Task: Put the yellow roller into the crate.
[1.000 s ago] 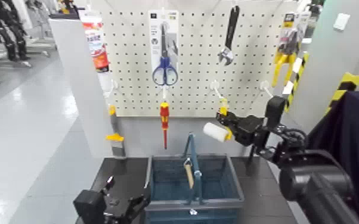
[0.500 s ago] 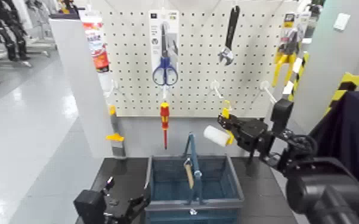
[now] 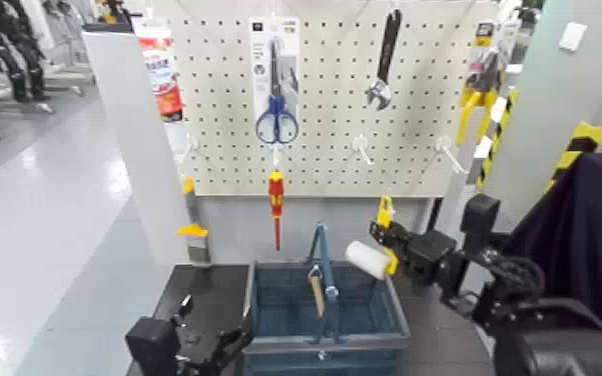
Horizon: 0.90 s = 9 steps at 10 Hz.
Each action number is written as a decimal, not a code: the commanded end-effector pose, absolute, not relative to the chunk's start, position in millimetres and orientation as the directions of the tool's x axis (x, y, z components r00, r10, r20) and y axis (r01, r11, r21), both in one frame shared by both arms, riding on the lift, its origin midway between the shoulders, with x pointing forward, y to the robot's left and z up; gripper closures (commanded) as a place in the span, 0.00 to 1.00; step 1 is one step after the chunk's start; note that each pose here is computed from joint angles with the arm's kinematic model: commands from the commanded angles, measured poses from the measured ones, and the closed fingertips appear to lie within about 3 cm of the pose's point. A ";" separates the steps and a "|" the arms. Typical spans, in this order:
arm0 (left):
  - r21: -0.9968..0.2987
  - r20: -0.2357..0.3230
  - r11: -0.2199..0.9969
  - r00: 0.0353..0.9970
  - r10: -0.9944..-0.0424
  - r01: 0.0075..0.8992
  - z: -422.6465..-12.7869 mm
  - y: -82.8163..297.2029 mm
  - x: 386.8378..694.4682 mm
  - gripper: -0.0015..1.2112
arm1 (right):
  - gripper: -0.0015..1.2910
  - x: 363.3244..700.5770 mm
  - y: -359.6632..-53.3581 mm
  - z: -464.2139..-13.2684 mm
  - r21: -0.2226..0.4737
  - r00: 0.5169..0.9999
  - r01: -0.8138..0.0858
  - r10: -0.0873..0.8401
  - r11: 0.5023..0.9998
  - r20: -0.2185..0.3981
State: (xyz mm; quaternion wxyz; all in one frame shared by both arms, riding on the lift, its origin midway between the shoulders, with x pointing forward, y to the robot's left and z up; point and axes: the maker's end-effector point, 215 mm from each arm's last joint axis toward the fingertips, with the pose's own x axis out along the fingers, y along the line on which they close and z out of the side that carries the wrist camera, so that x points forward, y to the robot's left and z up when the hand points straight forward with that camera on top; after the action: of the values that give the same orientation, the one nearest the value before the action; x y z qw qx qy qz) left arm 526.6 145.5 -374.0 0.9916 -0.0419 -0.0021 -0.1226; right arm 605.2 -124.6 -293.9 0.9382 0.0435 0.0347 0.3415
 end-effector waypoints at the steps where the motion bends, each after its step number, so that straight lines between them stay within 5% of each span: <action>1: -0.084 0.016 0.966 0.969 -0.246 0.246 -373.2 144.4 527.1 0.10 | 0.96 595.4 -117.6 -335.1 0.225 0.756 -0.625 0.651 0.747 -0.060; 6: -0.085 0.015 0.966 0.969 -0.246 0.246 -373.9 144.1 527.1 0.10 | 0.95 593.6 -104.6 -389.5 0.354 0.761 -0.572 0.640 0.740 -0.110; 9: -0.087 0.014 0.965 0.969 -0.245 0.246 -374.6 143.6 526.5 0.10 | 0.94 593.8 -96.0 -403.3 0.316 0.753 -0.570 0.636 0.758 -0.167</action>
State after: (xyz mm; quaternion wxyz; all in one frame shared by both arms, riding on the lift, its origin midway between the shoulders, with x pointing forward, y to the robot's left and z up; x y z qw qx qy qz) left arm 526.5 143.6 -374.6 0.9913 -0.0440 -0.0015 -0.1238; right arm 594.3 -98.1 -400.7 0.9283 0.1300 0.1294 0.3236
